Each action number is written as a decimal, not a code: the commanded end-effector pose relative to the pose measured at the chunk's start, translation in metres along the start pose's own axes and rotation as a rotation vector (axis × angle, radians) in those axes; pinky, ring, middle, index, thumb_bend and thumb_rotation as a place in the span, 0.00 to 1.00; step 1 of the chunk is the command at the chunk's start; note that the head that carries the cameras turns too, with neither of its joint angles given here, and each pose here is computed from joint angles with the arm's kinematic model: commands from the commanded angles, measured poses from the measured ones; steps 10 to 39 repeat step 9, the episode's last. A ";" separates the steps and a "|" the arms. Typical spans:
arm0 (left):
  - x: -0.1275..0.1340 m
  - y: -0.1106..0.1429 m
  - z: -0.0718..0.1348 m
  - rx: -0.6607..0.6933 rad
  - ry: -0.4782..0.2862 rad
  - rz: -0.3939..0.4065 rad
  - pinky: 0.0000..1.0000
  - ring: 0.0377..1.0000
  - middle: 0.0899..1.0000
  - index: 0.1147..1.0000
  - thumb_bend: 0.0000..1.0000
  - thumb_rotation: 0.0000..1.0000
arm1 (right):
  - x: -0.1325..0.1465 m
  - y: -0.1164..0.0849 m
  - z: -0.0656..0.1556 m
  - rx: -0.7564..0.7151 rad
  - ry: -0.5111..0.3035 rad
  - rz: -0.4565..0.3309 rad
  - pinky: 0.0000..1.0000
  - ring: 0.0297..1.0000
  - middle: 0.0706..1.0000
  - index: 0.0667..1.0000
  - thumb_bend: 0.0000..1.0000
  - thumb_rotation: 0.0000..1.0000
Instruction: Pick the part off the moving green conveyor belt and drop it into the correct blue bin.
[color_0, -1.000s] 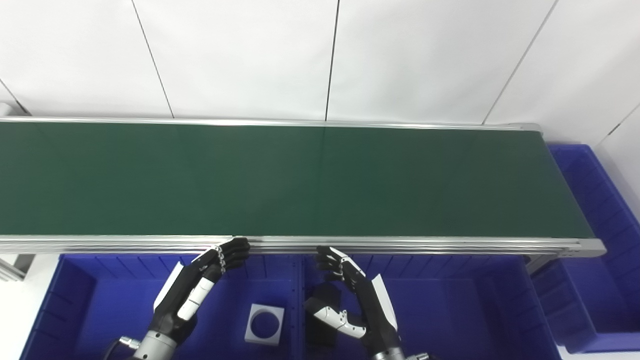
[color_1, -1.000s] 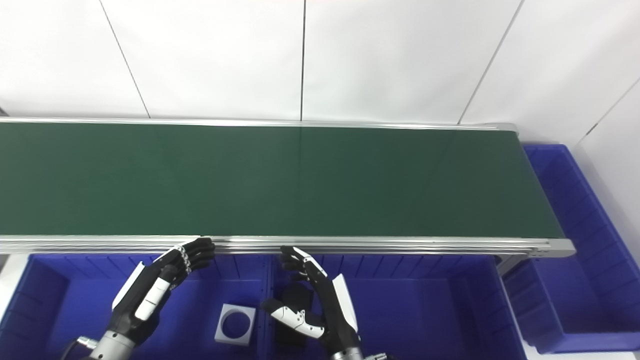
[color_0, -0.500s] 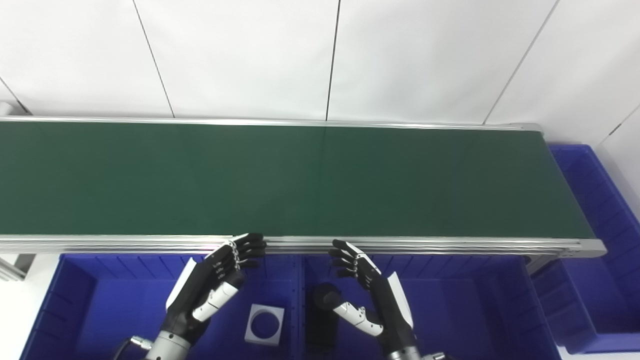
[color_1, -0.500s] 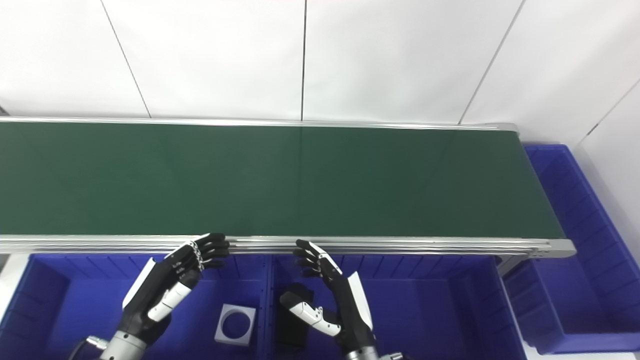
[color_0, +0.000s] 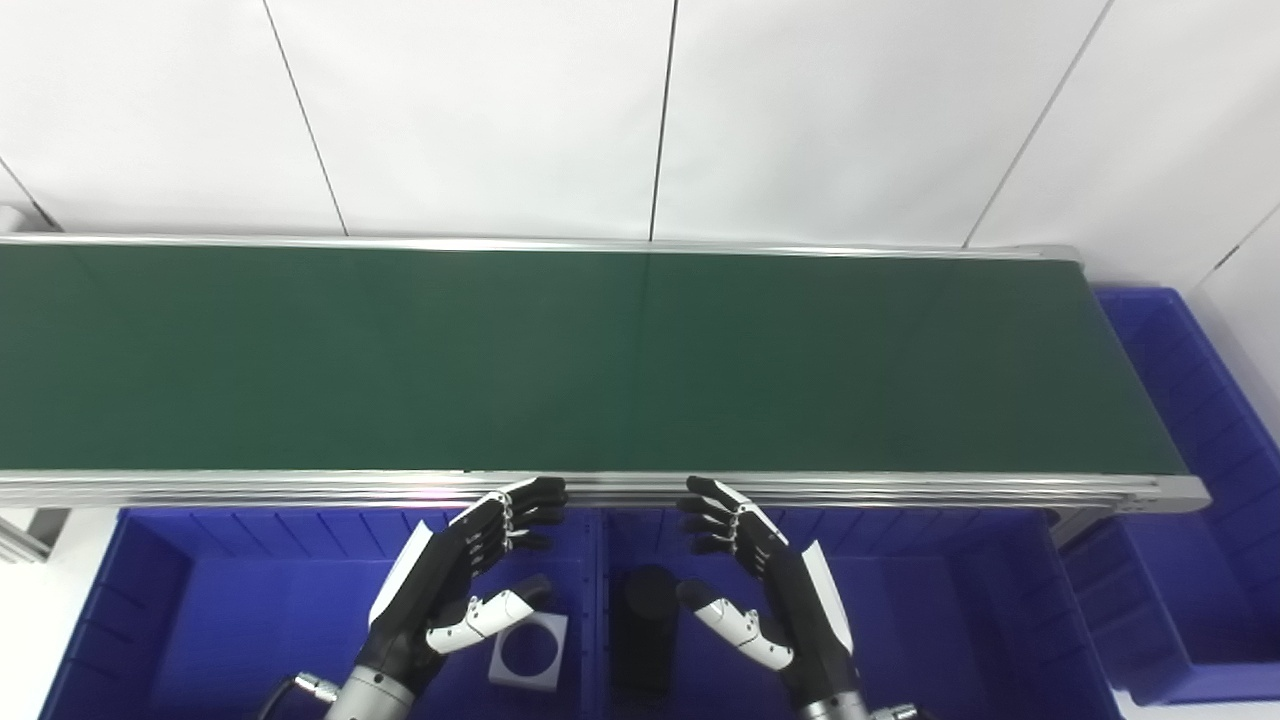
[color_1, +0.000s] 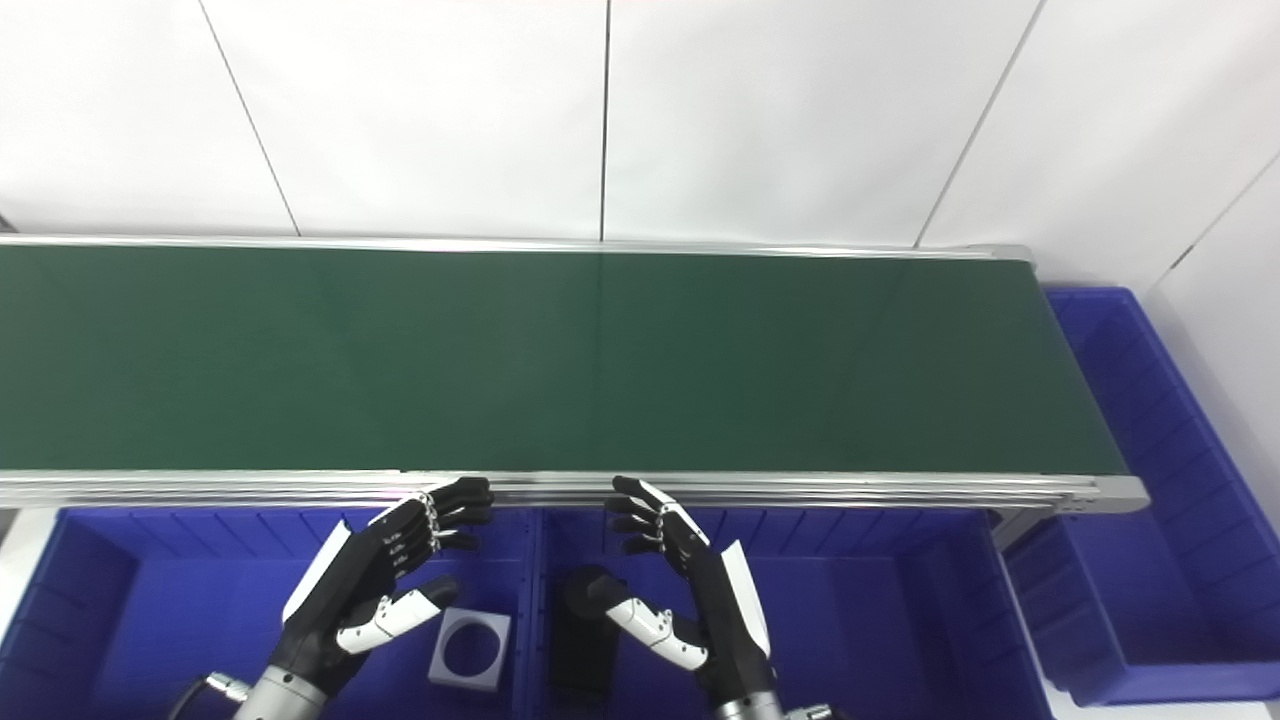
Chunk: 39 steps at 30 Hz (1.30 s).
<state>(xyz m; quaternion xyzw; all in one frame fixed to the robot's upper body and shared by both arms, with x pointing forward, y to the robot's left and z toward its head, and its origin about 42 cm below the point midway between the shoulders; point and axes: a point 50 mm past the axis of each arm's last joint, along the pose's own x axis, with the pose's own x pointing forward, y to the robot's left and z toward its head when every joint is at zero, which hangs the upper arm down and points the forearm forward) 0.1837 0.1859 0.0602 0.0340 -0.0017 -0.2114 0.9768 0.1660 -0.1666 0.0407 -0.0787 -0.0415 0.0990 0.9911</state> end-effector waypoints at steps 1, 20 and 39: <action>0.005 -0.002 0.006 0.012 -0.050 0.009 0.72 0.78 0.79 0.78 0.79 0.59 | 0.003 -0.003 0.012 0.010 -0.076 -0.003 0.66 0.72 0.76 0.82 0.60 0.65; 0.007 -0.004 0.004 0.003 -0.043 0.030 0.72 0.77 0.79 0.78 0.80 0.64 | 0.003 -0.008 0.012 0.007 -0.074 -0.002 0.66 0.72 0.76 0.82 0.61 0.66; 0.007 -0.004 0.004 0.003 -0.043 0.030 0.72 0.77 0.79 0.78 0.80 0.64 | 0.003 -0.008 0.012 0.007 -0.074 -0.002 0.66 0.72 0.76 0.82 0.61 0.66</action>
